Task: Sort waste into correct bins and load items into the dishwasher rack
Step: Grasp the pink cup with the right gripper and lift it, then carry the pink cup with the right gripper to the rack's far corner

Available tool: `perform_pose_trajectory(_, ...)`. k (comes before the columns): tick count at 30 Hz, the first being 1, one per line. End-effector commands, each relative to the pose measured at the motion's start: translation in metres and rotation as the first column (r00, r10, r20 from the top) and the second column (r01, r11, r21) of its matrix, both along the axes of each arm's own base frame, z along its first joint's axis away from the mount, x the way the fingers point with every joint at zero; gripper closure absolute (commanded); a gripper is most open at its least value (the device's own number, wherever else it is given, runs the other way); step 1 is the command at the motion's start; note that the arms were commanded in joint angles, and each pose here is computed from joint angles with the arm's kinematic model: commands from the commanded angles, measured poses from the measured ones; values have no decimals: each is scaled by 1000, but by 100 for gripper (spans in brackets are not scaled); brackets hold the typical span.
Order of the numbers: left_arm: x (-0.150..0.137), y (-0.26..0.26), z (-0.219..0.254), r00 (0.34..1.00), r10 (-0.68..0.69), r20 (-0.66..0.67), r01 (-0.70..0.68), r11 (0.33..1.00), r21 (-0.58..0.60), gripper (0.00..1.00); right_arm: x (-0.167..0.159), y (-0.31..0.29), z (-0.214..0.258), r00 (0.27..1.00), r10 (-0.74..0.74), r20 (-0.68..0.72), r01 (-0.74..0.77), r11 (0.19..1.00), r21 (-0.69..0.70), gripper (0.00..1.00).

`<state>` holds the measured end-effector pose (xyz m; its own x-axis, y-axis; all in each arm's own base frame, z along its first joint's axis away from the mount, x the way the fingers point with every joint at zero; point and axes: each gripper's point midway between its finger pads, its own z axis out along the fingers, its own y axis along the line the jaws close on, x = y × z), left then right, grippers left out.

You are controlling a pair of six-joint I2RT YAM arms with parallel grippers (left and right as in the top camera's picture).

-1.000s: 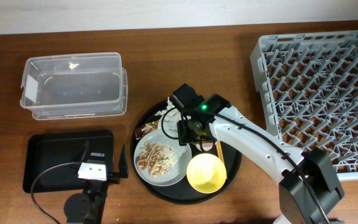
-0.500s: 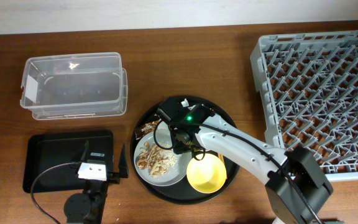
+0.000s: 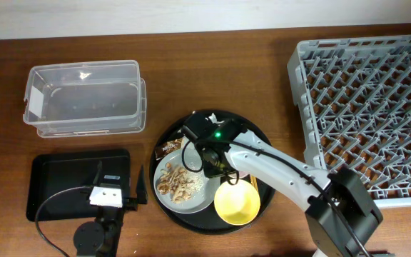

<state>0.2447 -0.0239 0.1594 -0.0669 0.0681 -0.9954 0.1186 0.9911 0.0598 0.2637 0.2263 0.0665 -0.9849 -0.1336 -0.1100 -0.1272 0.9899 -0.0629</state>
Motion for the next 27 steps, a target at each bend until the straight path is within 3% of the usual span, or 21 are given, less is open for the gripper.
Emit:
perform_pose_trajectory(1, 0, -1, -2, 1000, -10, 3, 10, 1000, 15, 1, 6, 1, 19, 1000, -12, 10, 12, 1000, -7, 96)
perform_pose_trajectory(7, 0, -1, -2, 1000, -10, 3, 10, 1000, 15, 1, 11, -7, 66, 1000, -24, 3, 24, 1000, -15, 96)
perform_pose_trajectory(14, 0, -1, -2, 1000, -10, 3, 10, 1000, 15, 1, 33, -45, 163, 996, -5, 89, 2, 999, 37, 96)
perform_pose_trajectory(21, 0, -1, -2, 1000, -10, 3, 10, 1000, 15, 1, 84, -174, 260, 916, -218, 337, 157, 967, 201, 96)
perform_pose_trajectory(27, 0, -1, -2, 1000, -10, 3, 10, 1000, 15, 1, 101, -294, 255, 867, -377, 327, 254, 897, 361, 96)
